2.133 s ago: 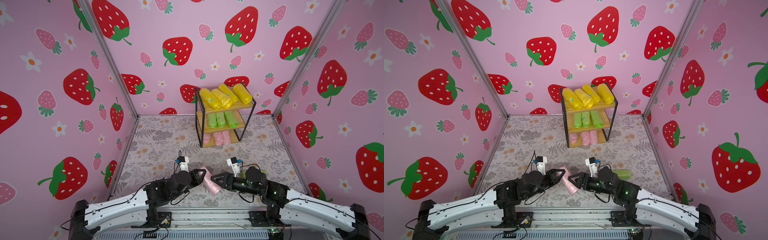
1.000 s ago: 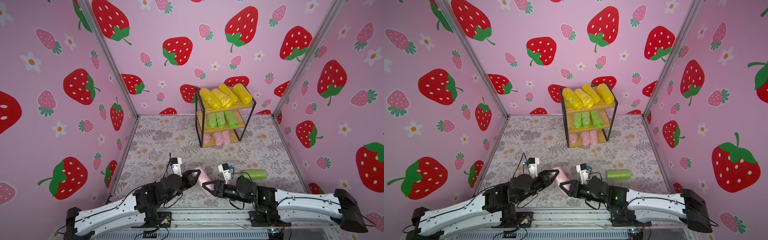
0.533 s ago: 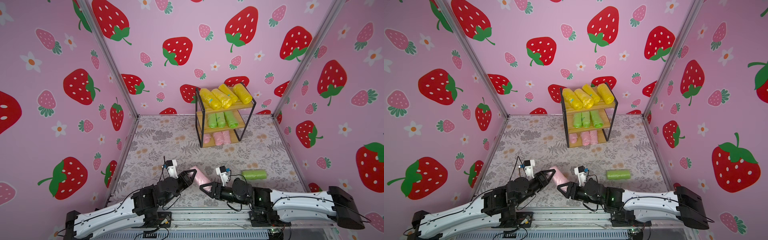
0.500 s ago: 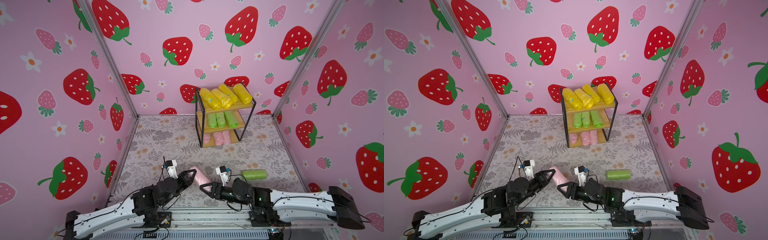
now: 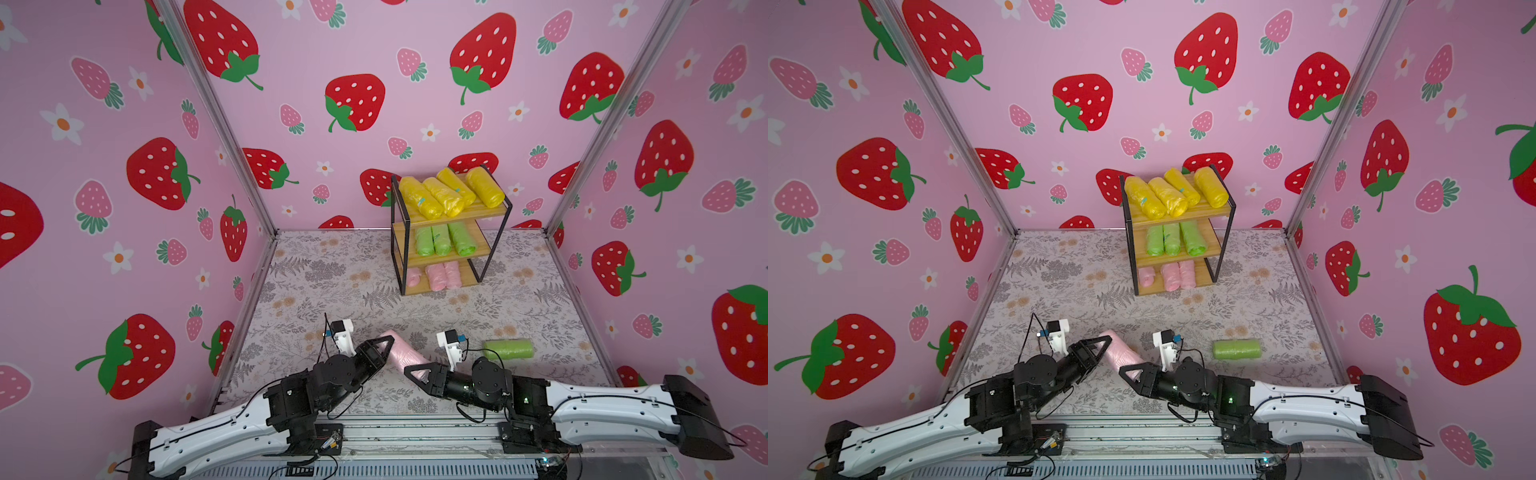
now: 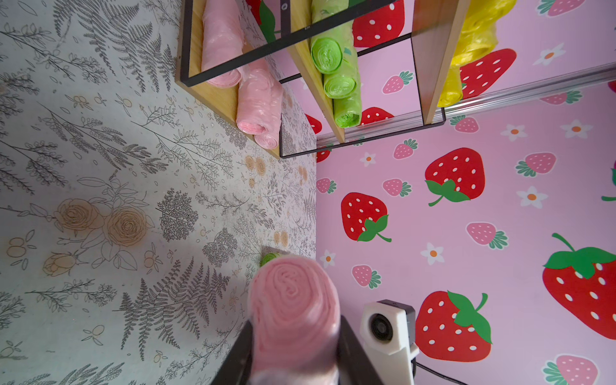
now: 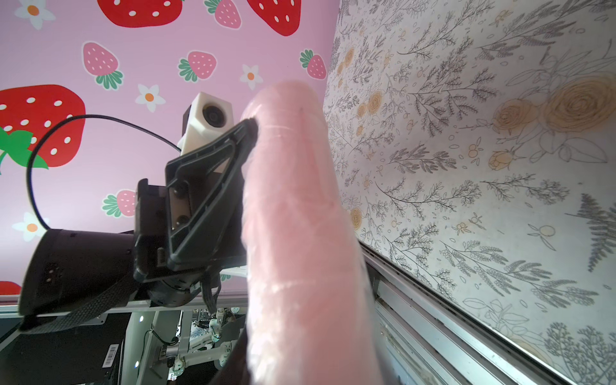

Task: Sort the rolls of trash bags by color and place them on the shelf
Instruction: Pick up the roll of trash bags from the center of the board, then place the roll of trash bags on the shelf.

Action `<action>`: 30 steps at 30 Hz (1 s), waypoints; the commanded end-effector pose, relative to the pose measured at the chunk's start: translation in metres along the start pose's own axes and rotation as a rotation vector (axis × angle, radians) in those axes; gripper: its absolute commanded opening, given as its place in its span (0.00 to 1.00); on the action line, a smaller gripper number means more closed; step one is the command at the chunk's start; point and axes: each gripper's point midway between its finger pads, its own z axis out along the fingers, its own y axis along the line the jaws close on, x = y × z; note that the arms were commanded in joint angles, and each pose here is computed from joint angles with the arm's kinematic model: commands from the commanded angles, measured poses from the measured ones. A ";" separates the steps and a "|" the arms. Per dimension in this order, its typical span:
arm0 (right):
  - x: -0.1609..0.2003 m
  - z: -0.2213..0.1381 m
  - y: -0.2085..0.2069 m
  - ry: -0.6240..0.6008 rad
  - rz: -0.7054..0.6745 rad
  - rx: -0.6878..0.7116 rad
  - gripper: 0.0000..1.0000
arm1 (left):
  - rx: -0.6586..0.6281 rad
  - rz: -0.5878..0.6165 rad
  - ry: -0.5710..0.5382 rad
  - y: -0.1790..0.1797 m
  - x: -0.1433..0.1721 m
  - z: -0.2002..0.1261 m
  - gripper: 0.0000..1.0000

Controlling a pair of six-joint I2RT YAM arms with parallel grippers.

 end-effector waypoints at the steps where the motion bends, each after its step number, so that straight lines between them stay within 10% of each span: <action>1: -0.016 -0.010 0.000 -0.088 -0.004 -0.010 0.00 | 0.066 -0.008 -0.020 -0.020 -0.006 -0.002 0.33; 6: -0.036 -0.029 -0.005 -0.164 0.003 -0.002 0.00 | 0.023 -0.008 -0.031 -0.012 -0.009 -0.005 1.00; 18: -0.156 -0.084 -0.050 -0.434 0.151 0.130 0.00 | -0.035 0.000 -0.069 0.009 -0.022 -0.022 1.00; 30: -0.232 -0.064 -0.092 -0.465 0.299 0.166 0.00 | -0.060 -0.038 -0.115 0.037 -0.031 -0.034 1.00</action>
